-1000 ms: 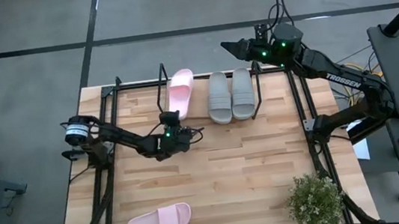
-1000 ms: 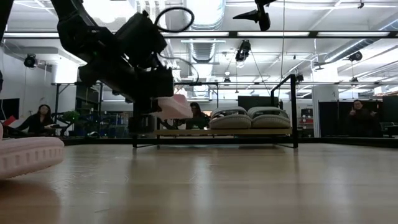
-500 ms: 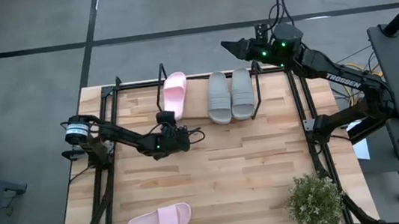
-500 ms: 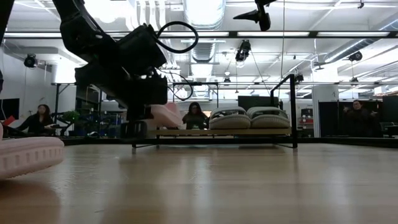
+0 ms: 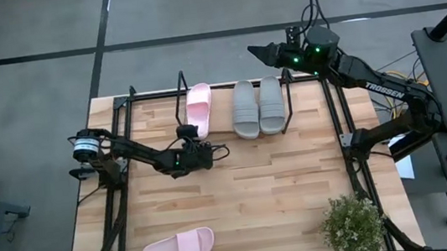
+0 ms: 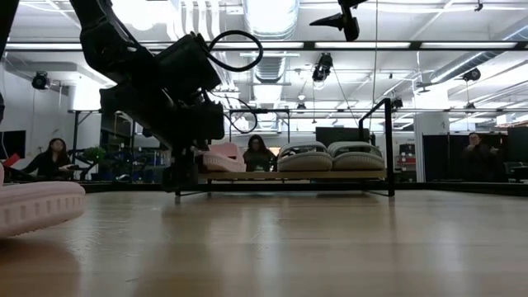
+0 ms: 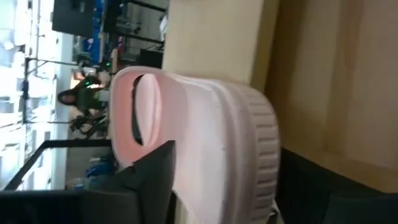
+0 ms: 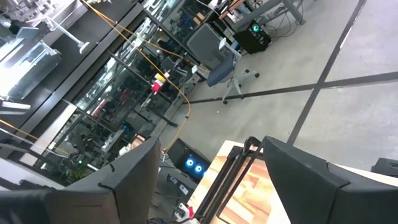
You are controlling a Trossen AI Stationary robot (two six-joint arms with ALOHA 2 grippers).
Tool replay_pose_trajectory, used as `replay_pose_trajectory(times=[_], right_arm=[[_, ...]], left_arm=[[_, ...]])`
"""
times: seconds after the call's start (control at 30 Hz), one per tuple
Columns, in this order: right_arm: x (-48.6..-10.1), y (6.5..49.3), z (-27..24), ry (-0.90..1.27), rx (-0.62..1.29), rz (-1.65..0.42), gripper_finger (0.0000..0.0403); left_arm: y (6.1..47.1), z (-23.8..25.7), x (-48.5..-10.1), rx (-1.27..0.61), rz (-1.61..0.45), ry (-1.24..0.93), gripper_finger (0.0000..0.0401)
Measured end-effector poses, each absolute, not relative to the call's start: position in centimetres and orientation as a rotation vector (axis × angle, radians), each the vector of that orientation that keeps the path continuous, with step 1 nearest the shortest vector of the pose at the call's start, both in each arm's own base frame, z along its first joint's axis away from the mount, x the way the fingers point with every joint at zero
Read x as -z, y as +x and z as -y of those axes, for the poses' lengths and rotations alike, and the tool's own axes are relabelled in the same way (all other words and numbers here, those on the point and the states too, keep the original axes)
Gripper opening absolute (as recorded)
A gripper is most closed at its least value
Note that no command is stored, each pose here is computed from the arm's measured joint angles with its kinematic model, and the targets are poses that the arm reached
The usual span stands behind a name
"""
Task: Pick and place slides into the shelf
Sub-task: Put the top pink slipper on the shelf, then put the pink slipper on the shelf
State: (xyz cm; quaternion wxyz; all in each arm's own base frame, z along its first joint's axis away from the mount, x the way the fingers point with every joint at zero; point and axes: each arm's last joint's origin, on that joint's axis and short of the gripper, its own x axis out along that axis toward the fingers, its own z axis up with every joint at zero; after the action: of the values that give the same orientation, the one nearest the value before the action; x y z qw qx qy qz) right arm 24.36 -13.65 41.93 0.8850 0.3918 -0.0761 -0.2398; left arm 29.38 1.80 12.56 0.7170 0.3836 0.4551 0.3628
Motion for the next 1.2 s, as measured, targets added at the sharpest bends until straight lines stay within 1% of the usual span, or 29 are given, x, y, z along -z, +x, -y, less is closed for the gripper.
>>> replay_pose_trajectory(times=[0.1, 0.23, 0.37, 0.5, 0.8, 0.9, 1.1, 1.2], right_arm=[[-41.9, 24.4, 13.7, 0.815, 0.499, 0.158, 0.0274], [-41.9, 24.4, 13.7, 0.815, 0.499, 0.158, 0.0272], [-41.9, 24.4, 13.6, 0.815, 0.496, 0.157, 0.0274], [-41.9, 24.4, 13.6, 0.817, 0.483, 0.151, 0.0272], [-41.9, 24.4, 13.6, 0.809, 0.481, 0.149, 0.0273], [-41.9, 24.4, 13.6, 0.809, 0.48, 0.149, 0.0274], [-41.9, 24.4, 13.6, 0.809, 0.479, 0.15, 0.0272], [-42.0, 24.4, 13.6, 0.809, 0.474, 0.151, 0.0276]], left_arm=[[29.5, -1.7, -12.6, -0.764, -1.0, 0.831, 0.0244], [29.4, -1.5, -12.6, -0.633, -1.013, 0.776, 0.0258], [28.8, -1.3, -13.1, -0.55, -1.009, 0.657, 0.026], [27.8, -1.2, -14.0, -0.533, -1.035, 0.642, 0.0261], [27.0, -1.1, -16.8, -0.507, -0.948, 0.594, 0.0261], [26.6, -1.0, -17.2, -0.435, -0.957, 0.566, 0.0261], [25.3, -0.3, -18.3, -0.189, -0.974, 0.458, 0.0261], [24.5, -0.3, -19.5, -0.194, -0.935, 0.4, 0.0261]])
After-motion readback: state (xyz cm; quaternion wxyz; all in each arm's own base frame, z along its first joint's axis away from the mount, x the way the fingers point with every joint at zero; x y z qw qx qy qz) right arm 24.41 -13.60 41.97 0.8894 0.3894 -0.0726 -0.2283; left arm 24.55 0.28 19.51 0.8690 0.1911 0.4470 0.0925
